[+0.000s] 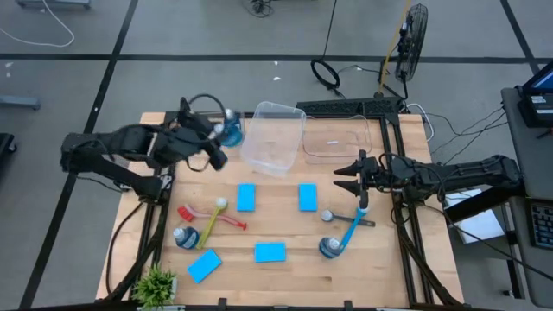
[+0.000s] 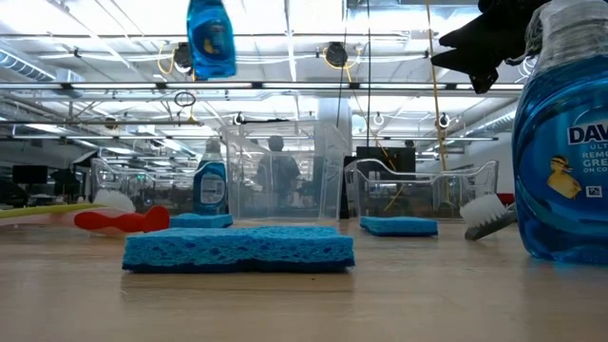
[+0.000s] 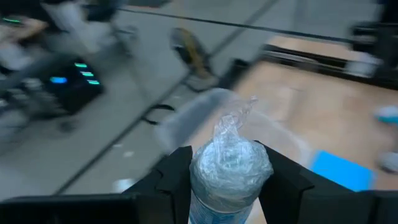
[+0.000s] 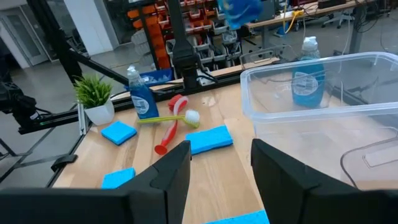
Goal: Pick & Place Kitchen Sink Supplies
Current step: Put the blue dishwashing liquid into the left transparent bin
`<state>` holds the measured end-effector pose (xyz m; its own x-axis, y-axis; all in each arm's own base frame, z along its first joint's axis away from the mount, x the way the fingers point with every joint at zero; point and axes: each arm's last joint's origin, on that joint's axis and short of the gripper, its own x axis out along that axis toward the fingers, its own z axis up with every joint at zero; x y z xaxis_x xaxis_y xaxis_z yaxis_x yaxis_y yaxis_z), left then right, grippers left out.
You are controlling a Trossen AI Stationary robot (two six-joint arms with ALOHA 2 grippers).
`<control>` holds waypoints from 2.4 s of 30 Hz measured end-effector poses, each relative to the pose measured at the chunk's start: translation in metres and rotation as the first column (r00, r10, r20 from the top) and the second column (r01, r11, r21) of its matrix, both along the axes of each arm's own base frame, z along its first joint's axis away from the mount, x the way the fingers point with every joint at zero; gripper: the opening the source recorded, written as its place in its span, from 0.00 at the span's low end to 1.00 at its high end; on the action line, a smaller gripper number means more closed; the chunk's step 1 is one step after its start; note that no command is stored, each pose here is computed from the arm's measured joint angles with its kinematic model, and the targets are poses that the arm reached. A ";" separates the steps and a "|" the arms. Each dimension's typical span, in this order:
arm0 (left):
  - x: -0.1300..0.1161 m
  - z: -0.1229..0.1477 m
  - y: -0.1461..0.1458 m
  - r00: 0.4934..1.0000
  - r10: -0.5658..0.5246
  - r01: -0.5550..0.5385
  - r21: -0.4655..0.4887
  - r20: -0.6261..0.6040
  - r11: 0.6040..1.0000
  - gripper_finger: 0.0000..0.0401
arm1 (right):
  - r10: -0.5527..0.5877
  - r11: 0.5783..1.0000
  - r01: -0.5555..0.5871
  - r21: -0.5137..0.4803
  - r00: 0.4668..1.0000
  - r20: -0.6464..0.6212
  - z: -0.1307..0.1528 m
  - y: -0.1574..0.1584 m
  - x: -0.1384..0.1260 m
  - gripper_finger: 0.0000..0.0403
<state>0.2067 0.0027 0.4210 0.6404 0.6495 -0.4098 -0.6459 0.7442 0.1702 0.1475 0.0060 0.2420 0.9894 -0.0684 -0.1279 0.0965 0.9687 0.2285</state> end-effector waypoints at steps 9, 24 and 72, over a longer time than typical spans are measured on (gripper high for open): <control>-0.022 0.002 0.030 0.957 0.287 -0.280 0.126 -0.042 0.952 0.36 | -0.002 1.000 0.002 0.015 1.000 0.001 0.000 0.000 0.000 0.38; -0.038 -0.033 0.082 0.856 0.489 -0.489 0.045 -0.166 0.871 0.36 | -0.002 1.000 0.002 0.018 1.000 0.000 0.000 0.000 0.000 0.38; -0.064 -0.162 0.183 0.888 0.460 -0.452 -0.181 0.001 0.873 0.36 | -0.113 0.993 0.113 0.032 0.994 0.003 0.000 -0.003 0.000 0.38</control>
